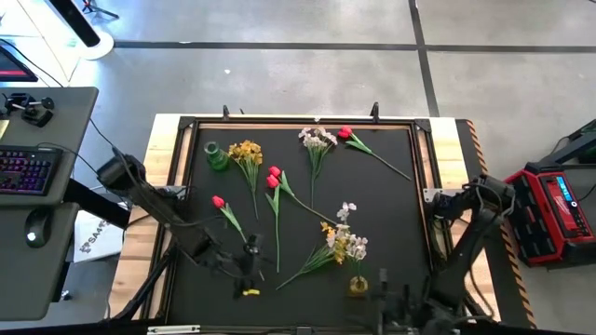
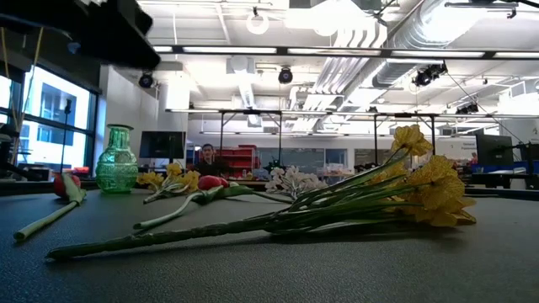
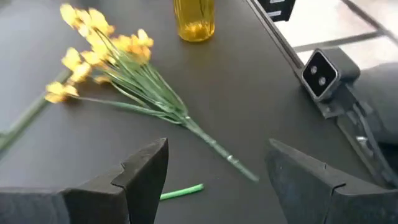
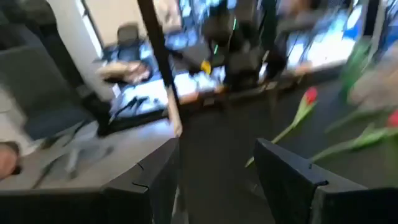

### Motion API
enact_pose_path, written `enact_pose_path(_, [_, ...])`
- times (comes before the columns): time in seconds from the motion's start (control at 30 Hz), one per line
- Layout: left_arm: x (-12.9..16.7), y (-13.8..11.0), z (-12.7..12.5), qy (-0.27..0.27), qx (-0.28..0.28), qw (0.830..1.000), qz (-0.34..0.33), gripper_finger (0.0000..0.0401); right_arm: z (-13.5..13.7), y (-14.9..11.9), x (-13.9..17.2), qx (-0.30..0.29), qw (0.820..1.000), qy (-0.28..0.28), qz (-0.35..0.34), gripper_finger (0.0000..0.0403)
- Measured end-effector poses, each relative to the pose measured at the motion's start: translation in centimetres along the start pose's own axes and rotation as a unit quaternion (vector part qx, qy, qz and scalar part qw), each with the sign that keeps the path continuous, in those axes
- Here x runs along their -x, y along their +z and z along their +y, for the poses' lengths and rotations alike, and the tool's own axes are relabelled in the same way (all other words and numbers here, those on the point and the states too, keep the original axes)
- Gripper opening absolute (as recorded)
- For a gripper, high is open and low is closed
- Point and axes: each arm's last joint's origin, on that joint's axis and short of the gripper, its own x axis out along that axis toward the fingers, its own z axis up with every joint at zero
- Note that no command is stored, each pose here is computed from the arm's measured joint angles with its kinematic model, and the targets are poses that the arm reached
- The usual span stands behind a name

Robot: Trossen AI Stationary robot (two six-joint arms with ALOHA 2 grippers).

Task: Sort flowers into vase by color
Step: Put the yellow flower into the yellow vase

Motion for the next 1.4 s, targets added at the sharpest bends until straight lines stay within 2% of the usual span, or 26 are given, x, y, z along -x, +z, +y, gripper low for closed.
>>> enact_pose_path(0.23, [-3.6, -0.6, -0.6, 0.017, 0.075, 0.997, 0.026, 0.0252, -0.8, -2.4, -2.9, -0.063, 0.995, 0.015, 0.076, 0.0194])
enact_pose_path(0.37, [-5.7, -0.6, -1.5, 0.018, 0.094, 0.995, 0.022, 0.025, 0.6, -3.4, -3.6, -0.077, 0.993, 0.026, 0.088, 0.0194])
enact_pose_path(0.6, [-9.0, -0.4, -2.5, 0.051, 0.099, 0.993, 0.03, 0.0223, 5.4, -4.5, -4.2, -0.05, 0.994, 0.043, 0.082, 0.0194])
enact_pose_path(0.83, [-11.9, -1.0, -1.9, 0.151, 0.097, 0.984, 0.014, 0.0211, 9.0, -5.4, -5.7, -0.002, 0.996, 0.028, 0.087, 0.0194])
enact_pose_path(0.97, [-12.3, -1.5, -1.3, 0.173, 0.108, 0.979, 0.031, 0.0198, 10.3, -5.8, -6.6, 0.026, 0.995, 0.023, 0.088, 0.0194])
enact_pose_path(1.1, [-12.4, -1.8, -0.5, 0.152, 0.136, 0.977, 0.069, 0.0161, 10.8, -6.4, -7.8, 0.028, 0.996, 0.014, 0.086, 0.0194])
enact_pose_path(1.23, [-12.6, -1.7, 0.2, 0.119, 0.147, 0.977, 0.097, 0.0108, 10.5, -7.1, -8.6, 0.036, 0.995, 0.004, 0.089, 0.0194])
enact_pose_path(1.4, [-11.8, -1.6, 0.7, 0.127, 0.141, 0.973, 0.13, 0.0024, 9.9, -7.6, -9.5, 0.036, 0.994, -0.006, 0.099, 0.0194])
